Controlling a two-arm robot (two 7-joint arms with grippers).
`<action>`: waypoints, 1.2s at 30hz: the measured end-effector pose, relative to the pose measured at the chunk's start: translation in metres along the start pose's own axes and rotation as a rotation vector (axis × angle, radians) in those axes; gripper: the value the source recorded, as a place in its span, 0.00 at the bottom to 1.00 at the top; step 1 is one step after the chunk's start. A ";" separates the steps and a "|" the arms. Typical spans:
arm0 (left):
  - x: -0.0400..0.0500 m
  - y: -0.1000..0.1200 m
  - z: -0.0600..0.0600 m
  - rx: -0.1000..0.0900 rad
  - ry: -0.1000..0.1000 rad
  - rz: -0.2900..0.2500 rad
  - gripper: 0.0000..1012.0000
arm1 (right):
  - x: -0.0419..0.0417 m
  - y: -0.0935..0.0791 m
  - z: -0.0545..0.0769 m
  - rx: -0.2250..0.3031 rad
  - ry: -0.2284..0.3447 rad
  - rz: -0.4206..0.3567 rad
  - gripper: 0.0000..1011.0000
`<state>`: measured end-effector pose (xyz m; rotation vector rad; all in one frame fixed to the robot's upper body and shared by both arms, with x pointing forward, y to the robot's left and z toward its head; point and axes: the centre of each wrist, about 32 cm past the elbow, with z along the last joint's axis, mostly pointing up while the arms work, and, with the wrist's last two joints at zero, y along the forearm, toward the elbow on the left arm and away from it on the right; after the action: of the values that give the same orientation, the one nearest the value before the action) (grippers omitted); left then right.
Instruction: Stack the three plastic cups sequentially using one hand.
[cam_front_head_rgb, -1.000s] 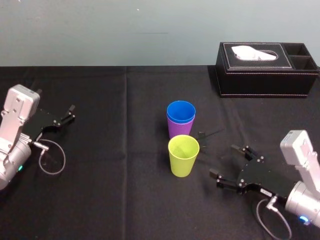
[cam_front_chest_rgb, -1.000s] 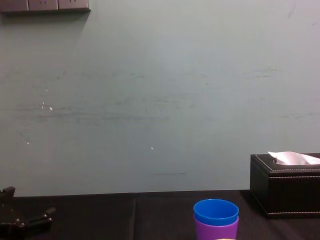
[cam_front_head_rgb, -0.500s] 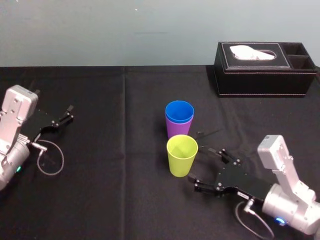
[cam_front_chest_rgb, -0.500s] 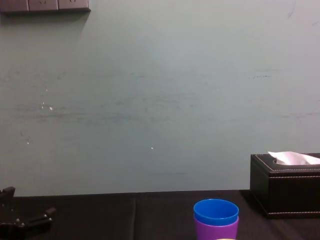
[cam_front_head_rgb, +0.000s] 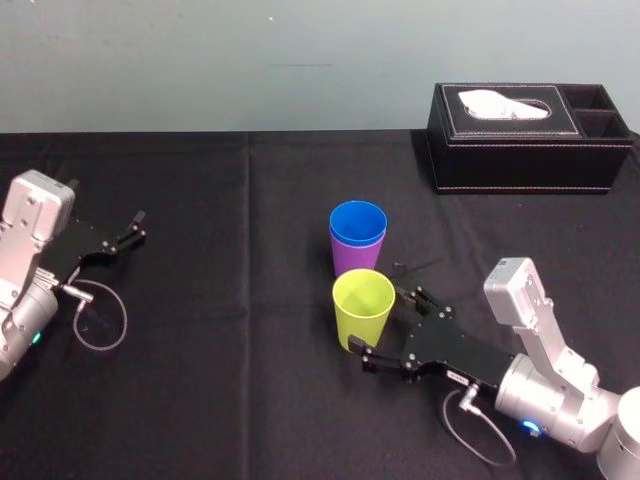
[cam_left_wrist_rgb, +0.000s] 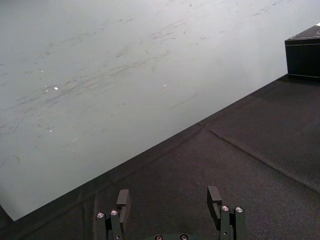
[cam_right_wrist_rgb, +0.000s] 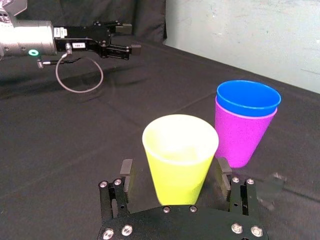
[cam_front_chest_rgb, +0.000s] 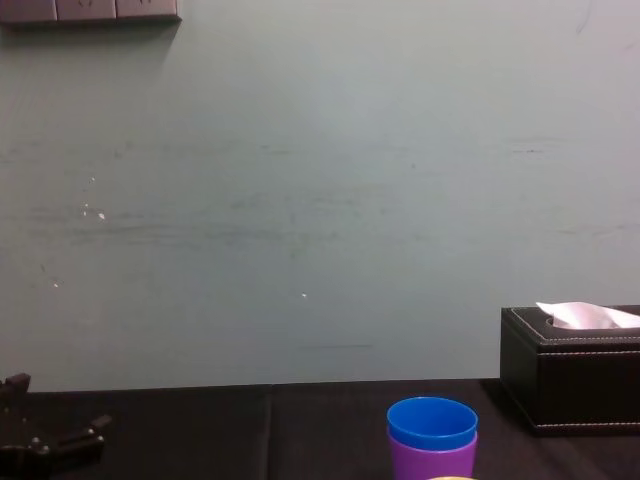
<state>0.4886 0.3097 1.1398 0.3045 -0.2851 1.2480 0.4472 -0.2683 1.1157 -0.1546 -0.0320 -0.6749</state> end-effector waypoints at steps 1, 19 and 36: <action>0.0000 0.000 0.000 0.000 0.000 0.000 1.00 | 0.0003 0.001 0.000 0.002 -0.001 0.000 0.99; 0.0000 0.000 0.000 0.000 0.000 0.000 1.00 | 0.0039 0.023 0.002 0.019 -0.004 0.003 0.99; 0.0000 0.000 0.000 0.000 0.000 0.000 1.00 | 0.0031 0.027 0.003 0.031 -0.006 0.005 0.99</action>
<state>0.4886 0.3097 1.1398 0.3045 -0.2851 1.2480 0.4669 -0.2487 1.1153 -0.1266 -0.0474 -0.6689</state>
